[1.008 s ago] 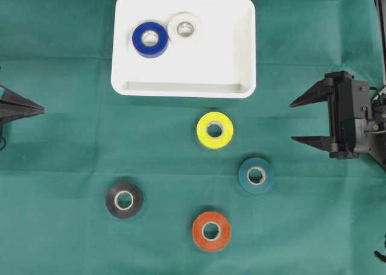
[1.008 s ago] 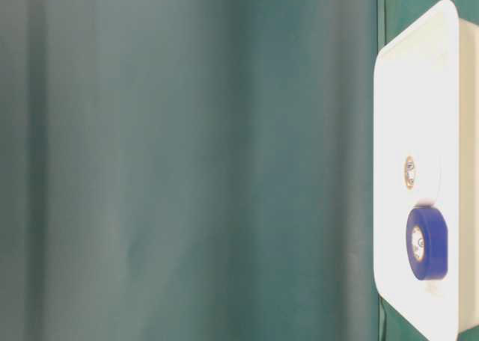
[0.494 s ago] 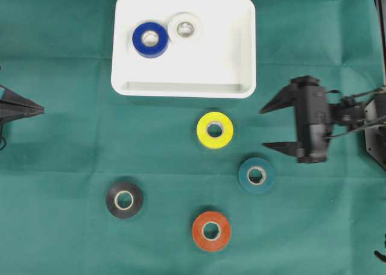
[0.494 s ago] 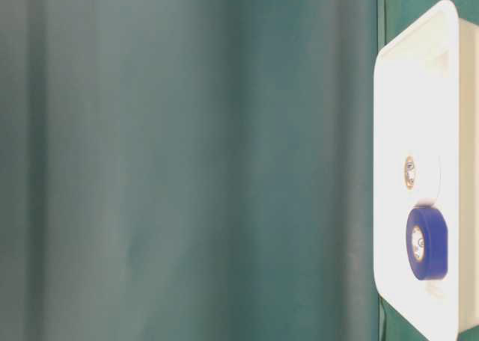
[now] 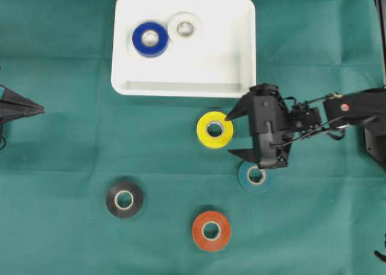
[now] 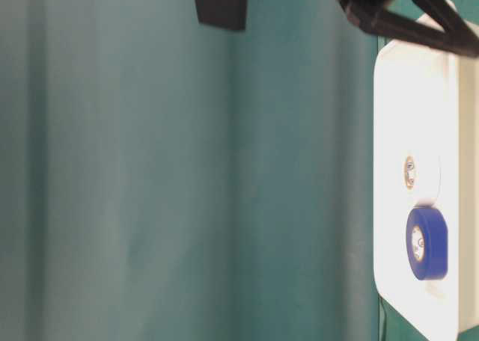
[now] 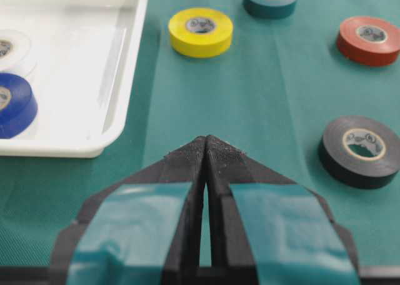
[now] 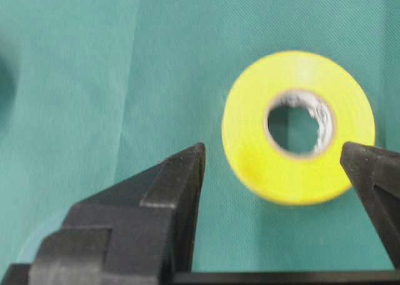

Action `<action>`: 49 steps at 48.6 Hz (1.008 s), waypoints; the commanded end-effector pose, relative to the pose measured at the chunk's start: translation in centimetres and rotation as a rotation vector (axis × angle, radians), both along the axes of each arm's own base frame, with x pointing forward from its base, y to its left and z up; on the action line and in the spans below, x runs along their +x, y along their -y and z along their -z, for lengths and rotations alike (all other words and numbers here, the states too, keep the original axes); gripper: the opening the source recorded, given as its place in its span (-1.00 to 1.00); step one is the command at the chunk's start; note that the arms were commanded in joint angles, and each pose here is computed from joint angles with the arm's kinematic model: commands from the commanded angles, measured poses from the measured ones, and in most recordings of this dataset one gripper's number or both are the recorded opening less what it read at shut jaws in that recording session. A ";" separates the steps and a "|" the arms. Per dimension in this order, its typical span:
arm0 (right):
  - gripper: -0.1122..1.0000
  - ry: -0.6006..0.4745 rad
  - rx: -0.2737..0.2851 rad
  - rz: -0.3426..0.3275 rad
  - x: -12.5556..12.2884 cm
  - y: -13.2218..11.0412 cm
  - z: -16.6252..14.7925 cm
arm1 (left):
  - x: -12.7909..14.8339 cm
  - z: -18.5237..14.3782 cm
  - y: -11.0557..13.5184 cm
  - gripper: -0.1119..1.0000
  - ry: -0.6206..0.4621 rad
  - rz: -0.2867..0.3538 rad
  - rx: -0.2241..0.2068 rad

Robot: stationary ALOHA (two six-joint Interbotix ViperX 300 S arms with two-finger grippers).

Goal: Put the tape into the white case with the right arm.
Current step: 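Move the right gripper left over the yellow tape roll, then lower the right gripper and close it on the yellow roll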

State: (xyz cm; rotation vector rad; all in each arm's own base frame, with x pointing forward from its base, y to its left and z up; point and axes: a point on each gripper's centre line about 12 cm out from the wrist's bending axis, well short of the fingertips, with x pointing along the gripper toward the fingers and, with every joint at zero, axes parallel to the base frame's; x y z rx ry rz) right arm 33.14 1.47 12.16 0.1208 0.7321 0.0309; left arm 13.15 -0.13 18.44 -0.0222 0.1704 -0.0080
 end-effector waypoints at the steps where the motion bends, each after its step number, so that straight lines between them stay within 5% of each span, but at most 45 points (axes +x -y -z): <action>1: 0.55 0.035 0.001 -0.010 1.4 -0.3 -0.8 | 0.1 -0.4 0.0 -0.79 0.009 -0.002 0.000; 49: 0.55 -0.031 0.002 -0.022 3.1 -1.1 1.6 | 0.1 -0.4 0.0 -0.79 0.009 -0.002 0.000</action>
